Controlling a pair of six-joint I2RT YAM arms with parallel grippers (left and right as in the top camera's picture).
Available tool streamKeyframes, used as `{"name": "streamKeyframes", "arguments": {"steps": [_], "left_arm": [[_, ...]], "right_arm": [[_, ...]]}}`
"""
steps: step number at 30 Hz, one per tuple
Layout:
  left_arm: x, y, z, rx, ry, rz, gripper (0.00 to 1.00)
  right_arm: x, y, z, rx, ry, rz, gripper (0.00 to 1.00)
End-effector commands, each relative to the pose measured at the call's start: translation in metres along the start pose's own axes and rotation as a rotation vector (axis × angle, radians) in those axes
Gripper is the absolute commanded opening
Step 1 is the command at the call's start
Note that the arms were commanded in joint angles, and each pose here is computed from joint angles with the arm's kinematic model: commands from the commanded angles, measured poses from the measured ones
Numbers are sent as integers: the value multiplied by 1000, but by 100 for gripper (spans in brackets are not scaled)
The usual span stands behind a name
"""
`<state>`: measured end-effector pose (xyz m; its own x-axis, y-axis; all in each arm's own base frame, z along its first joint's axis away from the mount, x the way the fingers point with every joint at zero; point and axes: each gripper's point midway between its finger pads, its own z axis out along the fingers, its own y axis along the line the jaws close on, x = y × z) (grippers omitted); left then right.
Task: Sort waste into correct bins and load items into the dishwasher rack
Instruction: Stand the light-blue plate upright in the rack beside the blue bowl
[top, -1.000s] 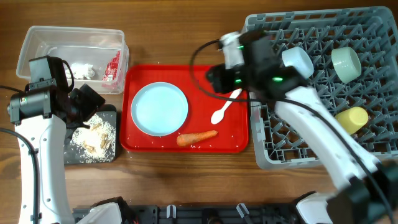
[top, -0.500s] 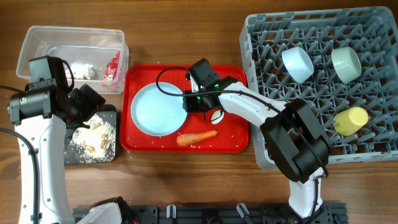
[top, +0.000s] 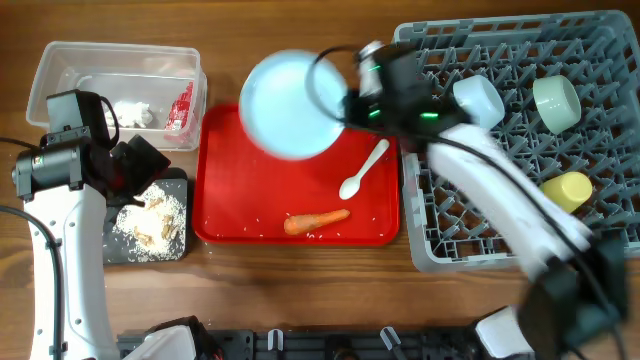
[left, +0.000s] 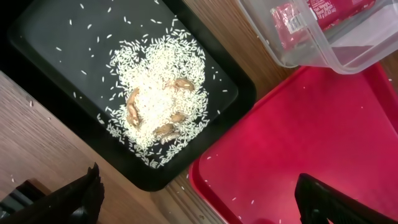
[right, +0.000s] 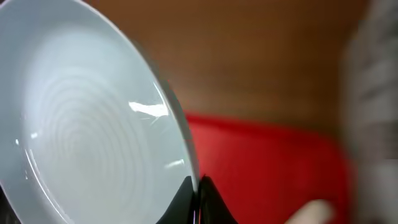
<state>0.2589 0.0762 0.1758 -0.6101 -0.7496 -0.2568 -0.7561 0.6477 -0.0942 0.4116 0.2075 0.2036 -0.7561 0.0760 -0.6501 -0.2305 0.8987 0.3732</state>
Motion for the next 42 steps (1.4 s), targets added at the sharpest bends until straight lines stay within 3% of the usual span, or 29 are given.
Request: {"name": "streamKeyframes", "arguments": {"steps": [1,7,10,23,37,42], "left_arm": [[-1,0,-2,10,-2,-11,100],[-1,0,-2,10,-2,-11,100],[-1,0,-2,10,-2,-11,100],[0,0,-2,8,2,-11,100],[0,0,-2,8,2,-11,100],[0,0,-2,8,1,-11,100]], "right_arm": [[-63,-68,-98,373,-269,-148,4],[-74,-194,-265,1363,-486,11,4],[-67,-214,-288,1565,-470,41,4],[-30,-293,-215,1709,-113,-23,4],[-12,-308,-172,1581,-10,-24,4],[-22,-305,-197,1728,-66,-35,4]]}}
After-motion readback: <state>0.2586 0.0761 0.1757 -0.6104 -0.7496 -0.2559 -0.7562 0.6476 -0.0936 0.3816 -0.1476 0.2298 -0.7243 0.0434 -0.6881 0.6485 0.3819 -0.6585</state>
